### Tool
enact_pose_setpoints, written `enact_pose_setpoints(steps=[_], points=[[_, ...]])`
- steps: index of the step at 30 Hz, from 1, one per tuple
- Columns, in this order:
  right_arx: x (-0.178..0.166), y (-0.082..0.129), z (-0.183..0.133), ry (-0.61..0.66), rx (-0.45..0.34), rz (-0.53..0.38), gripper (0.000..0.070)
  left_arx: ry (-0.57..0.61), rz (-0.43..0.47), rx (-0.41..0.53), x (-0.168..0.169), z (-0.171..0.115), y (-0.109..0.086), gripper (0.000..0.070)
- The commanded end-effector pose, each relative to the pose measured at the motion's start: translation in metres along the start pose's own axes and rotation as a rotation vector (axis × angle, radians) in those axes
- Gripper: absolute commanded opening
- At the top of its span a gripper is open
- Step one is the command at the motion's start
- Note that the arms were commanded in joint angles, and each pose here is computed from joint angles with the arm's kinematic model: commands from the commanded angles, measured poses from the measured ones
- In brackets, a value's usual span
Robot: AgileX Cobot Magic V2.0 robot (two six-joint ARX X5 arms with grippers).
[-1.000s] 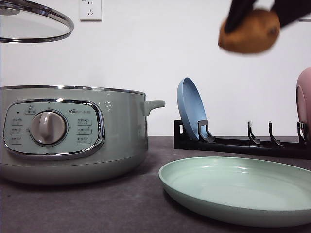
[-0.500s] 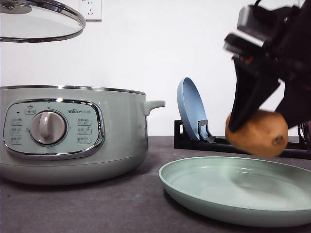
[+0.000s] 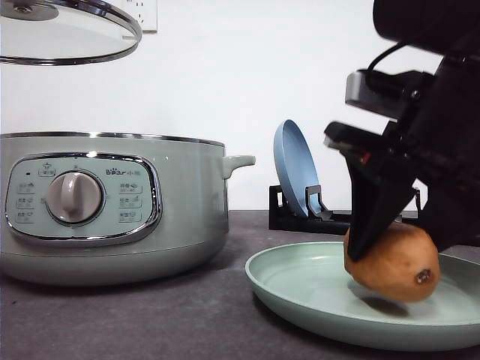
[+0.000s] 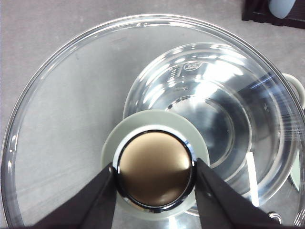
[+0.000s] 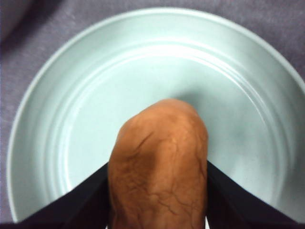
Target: Transfer potato from steamer to green plate
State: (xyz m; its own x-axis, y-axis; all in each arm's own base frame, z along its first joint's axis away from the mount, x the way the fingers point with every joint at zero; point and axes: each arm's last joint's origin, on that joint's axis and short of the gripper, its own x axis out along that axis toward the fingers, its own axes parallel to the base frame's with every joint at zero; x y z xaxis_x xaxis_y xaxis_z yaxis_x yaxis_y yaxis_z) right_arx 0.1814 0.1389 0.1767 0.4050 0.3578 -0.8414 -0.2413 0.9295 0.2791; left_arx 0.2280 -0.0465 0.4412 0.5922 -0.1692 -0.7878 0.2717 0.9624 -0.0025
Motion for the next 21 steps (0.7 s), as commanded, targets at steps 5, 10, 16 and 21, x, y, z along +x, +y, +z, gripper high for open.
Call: enact_pose_setpoints(steps=[5,10,16,21], points=[[0.003,0.003,-0.002,0.014,-0.004,0.0,0.0389,-0.074,-0.009,0.014,-0.009,0.007,-0.004,0.0],[0.003,0.003,-0.003,0.021,-0.003,-0.005,0.0482,-0.073,-0.019,0.026,-0.008,0.008,-0.007,0.0],[-0.004,0.007,0.005,-0.02,-0.023,0.005,0.0554,-0.073,-0.037,0.047,-0.008,0.008,-0.014,0.0],[-0.027,0.015,0.021,-0.108,-0.067,-0.001,0.0554,-0.072,-0.063,0.071,-0.008,0.008,-0.021,0.0]])
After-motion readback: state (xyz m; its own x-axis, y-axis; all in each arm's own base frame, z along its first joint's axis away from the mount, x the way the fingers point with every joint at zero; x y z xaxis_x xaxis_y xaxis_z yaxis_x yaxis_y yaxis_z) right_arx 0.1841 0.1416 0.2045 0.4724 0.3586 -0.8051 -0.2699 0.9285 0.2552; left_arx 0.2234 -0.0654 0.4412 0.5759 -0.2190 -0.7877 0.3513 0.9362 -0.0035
